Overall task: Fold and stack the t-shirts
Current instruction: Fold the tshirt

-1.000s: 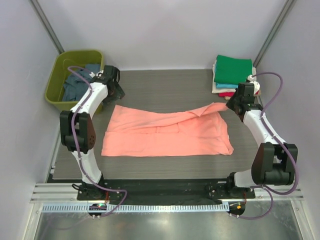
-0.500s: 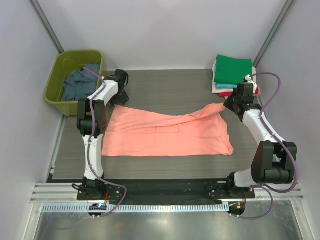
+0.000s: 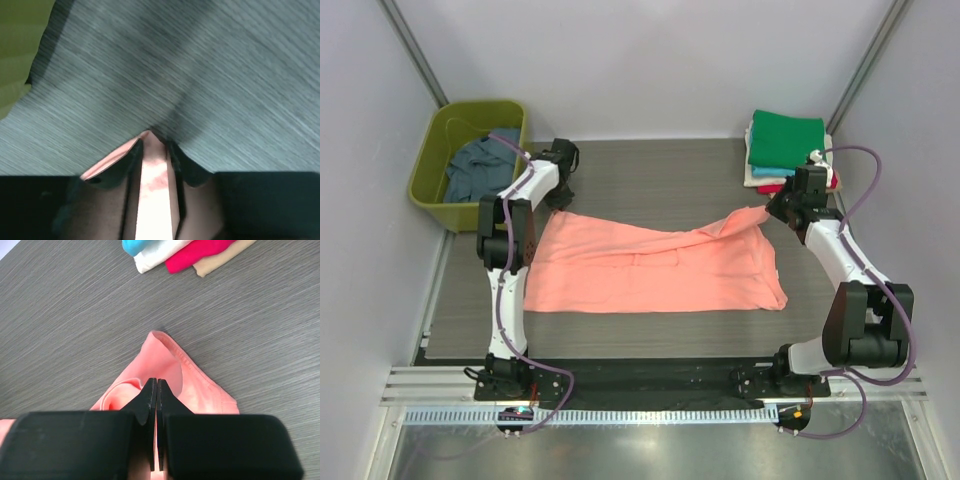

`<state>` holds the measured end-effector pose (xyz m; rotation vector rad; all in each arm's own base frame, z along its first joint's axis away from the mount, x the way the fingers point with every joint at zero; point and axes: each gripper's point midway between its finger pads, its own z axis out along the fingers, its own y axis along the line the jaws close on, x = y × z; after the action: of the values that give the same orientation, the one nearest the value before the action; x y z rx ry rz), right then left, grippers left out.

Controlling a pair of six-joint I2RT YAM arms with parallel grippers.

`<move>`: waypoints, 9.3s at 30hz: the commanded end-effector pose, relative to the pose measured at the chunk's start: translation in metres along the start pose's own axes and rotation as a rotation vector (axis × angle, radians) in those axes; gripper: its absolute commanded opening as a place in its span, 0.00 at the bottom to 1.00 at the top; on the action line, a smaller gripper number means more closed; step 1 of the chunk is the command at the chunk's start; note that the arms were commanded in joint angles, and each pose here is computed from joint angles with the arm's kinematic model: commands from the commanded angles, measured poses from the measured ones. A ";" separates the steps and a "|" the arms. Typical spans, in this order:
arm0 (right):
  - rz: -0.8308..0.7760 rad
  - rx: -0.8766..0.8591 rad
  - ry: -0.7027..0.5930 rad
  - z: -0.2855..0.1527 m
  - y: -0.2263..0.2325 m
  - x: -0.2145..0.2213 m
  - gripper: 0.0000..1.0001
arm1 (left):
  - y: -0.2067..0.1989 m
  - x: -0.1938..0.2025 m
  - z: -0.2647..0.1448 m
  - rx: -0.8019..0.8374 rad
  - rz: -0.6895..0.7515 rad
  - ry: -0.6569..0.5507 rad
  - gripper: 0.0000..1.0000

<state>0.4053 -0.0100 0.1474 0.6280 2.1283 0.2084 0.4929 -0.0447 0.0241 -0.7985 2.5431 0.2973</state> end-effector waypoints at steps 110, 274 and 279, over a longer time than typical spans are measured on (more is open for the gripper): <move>-0.103 -0.062 0.380 0.132 0.183 0.184 0.72 | 0.073 0.334 -0.105 0.398 0.177 0.366 0.68; -0.291 -0.336 0.200 -0.215 0.106 0.226 0.01 | 0.064 0.289 -0.277 0.757 0.371 0.110 0.00; -0.330 -0.252 0.074 -0.198 0.120 0.191 0.01 | 0.040 0.251 -0.293 0.759 0.341 0.029 0.00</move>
<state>0.1665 0.2237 0.1526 0.0956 2.3073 0.4774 0.1547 -0.2365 0.1365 -0.0756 2.5932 -0.6206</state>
